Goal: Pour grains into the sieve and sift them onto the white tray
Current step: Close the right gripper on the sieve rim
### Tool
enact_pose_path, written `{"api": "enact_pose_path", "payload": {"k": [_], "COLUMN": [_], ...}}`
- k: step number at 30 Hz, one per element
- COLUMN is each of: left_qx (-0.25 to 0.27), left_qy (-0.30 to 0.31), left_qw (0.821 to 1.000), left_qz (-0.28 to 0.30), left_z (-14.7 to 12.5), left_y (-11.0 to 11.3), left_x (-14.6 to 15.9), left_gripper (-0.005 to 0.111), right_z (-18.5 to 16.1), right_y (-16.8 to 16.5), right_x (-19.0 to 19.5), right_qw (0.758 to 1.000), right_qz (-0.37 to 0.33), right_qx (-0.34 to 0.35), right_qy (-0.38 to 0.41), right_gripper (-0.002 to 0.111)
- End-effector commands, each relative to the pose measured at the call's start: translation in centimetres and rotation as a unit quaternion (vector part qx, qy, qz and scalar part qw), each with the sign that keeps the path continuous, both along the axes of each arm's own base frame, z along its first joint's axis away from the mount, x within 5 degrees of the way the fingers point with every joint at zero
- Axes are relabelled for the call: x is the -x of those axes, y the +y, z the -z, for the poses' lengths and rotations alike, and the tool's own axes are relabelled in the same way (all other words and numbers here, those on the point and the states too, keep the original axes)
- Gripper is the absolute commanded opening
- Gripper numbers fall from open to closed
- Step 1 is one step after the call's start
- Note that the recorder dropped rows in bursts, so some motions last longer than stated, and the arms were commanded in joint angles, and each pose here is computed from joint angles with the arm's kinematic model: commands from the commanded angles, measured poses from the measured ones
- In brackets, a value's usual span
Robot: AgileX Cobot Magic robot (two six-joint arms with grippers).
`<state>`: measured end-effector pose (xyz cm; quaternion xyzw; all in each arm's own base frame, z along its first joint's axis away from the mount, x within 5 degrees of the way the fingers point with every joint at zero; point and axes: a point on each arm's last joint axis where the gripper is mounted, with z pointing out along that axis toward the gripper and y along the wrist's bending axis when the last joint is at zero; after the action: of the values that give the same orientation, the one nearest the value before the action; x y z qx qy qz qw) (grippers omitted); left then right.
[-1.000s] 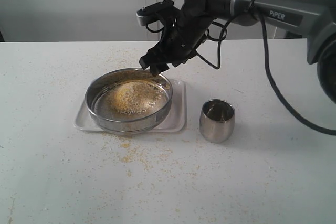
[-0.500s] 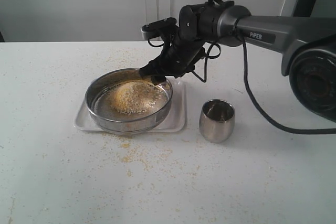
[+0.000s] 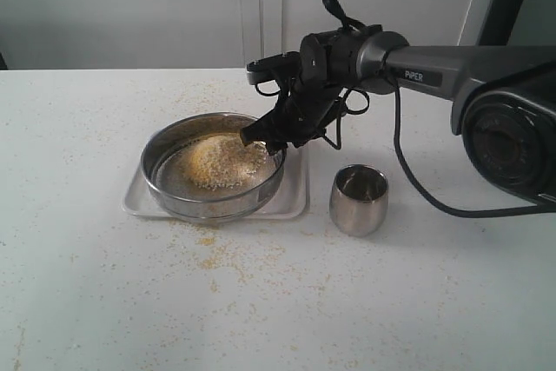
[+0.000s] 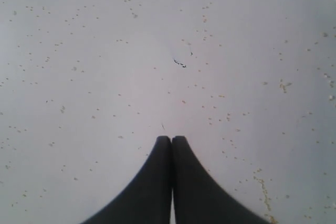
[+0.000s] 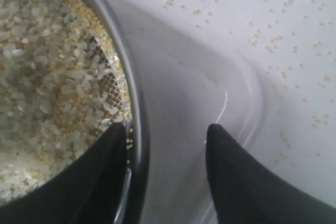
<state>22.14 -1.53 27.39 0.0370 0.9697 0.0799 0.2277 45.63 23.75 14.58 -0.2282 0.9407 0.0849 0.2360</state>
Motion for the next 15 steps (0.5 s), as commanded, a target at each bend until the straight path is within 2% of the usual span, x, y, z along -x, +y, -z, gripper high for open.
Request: {"api": "enact_pose_path", "payload": {"k": [1,11,15], "left_qx": [-0.002,-0.002,-0.002], "left_qy": [0.005,0.005,0.005], "left_qw": [1.0,1.0,1.0], "left_qz": [-0.005,-0.005,-0.005], "left_z": [0.07,0.07,0.07], "left_y": [0.16,0.16,0.16], "left_x": [0.32,0.32,0.32], "left_gripper": [0.0,0.0,0.0], "right_z": [-0.46,0.41,0.47], "right_y": [-0.06,-0.03,-0.08], "right_x": [-0.22,-0.3,-0.19], "right_qw": [1.0,1.0,1.0], "right_qz": [0.002,0.001,0.001], "right_qx": [-0.001,0.002,0.005], "right_qy": [-0.009,-0.005,0.002], "right_gripper": [0.042,0.041,0.035]}}
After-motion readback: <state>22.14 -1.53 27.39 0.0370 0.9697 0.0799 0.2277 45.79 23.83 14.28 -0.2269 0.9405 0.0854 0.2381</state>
